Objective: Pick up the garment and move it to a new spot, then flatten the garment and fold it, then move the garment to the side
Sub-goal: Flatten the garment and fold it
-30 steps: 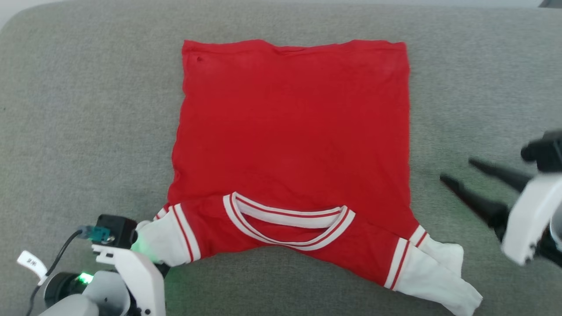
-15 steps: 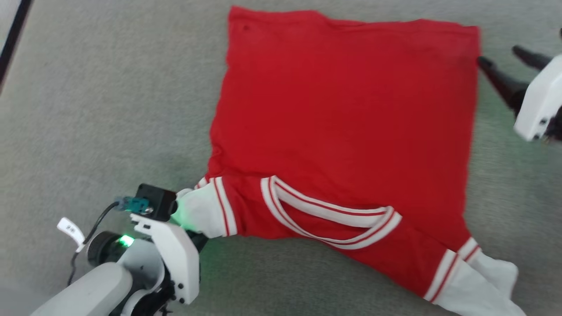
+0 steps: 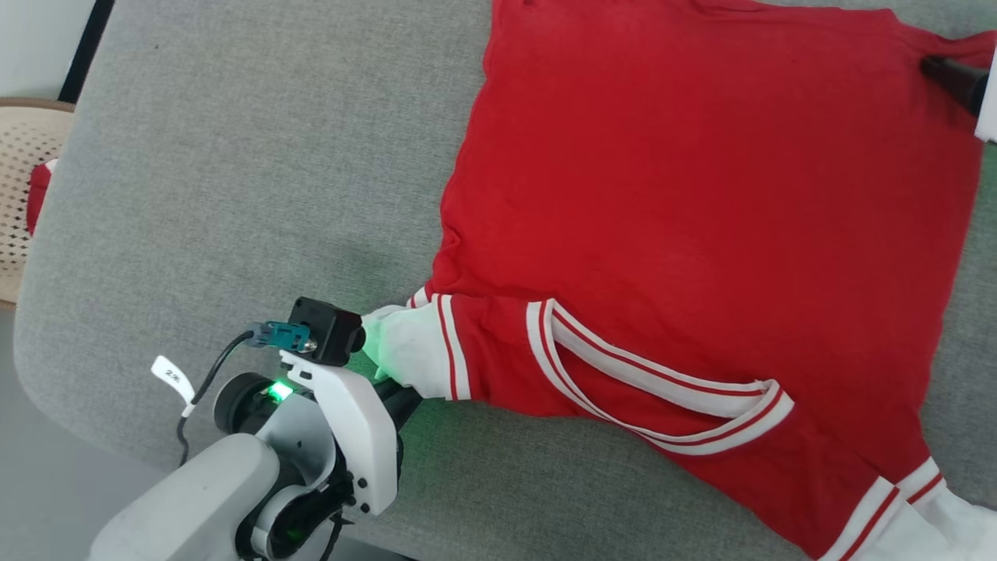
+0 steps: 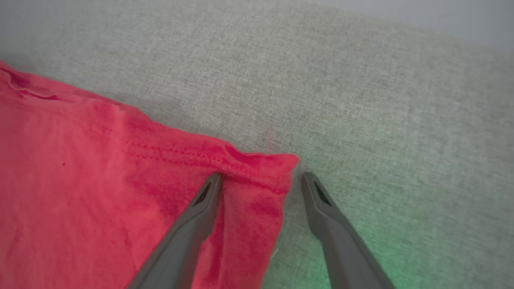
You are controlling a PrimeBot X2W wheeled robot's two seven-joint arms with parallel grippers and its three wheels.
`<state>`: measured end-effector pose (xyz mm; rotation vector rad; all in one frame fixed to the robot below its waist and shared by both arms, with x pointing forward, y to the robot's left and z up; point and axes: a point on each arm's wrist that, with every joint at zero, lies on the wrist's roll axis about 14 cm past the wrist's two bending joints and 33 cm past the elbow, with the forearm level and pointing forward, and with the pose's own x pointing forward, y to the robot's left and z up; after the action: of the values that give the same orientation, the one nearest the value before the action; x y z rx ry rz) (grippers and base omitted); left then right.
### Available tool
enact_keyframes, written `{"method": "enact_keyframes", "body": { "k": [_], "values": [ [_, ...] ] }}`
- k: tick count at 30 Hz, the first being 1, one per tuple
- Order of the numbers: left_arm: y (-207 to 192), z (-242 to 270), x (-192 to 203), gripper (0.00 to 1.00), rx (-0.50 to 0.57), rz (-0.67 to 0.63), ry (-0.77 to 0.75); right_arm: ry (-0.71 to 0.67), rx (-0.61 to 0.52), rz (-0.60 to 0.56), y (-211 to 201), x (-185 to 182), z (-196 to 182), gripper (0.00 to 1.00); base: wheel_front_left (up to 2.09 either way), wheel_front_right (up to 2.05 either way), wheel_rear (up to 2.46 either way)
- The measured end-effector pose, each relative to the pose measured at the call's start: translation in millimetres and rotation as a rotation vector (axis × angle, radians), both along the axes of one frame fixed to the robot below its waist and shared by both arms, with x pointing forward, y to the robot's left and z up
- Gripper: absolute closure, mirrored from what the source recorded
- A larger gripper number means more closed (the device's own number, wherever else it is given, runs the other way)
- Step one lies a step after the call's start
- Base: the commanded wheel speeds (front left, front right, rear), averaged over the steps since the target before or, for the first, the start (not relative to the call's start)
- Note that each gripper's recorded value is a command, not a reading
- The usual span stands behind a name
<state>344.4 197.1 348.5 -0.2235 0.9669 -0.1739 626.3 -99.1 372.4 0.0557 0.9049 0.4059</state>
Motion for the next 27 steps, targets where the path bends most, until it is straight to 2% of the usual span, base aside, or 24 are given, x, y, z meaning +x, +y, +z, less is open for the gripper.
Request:
{"method": "enact_keyframes", "body": {
  "k": [5,6,7,15,27],
  "values": [
    [2,-5,-1,1.00,-0.011,0.023,0.005,0.142,-0.054,0.027,6,-5,-18,0.00,0.00,0.00,0.00],
    [2,-5,-1,1.00,-0.012,0.025,0.006,0.156,-0.066,0.036,7,-6,-19,0.13,0.00,0.00,0.00],
    [2,-6,-1,1.00,-0.014,0.025,0.005,0.162,-0.072,0.042,8,-7,-20,1.00,0.00,0.00,0.00],
    [1,-9,4,1.00,-0.024,0.019,-0.004,0.170,-0.095,0.065,1,-15,-13,1.00,0.00,0.00,0.00],
    [1,-7,16,1.00,0.014,-0.061,-0.021,0.143,-0.132,0.120,-41,-65,14,1.00,0.00,0.00,0.00]
  ]
}}
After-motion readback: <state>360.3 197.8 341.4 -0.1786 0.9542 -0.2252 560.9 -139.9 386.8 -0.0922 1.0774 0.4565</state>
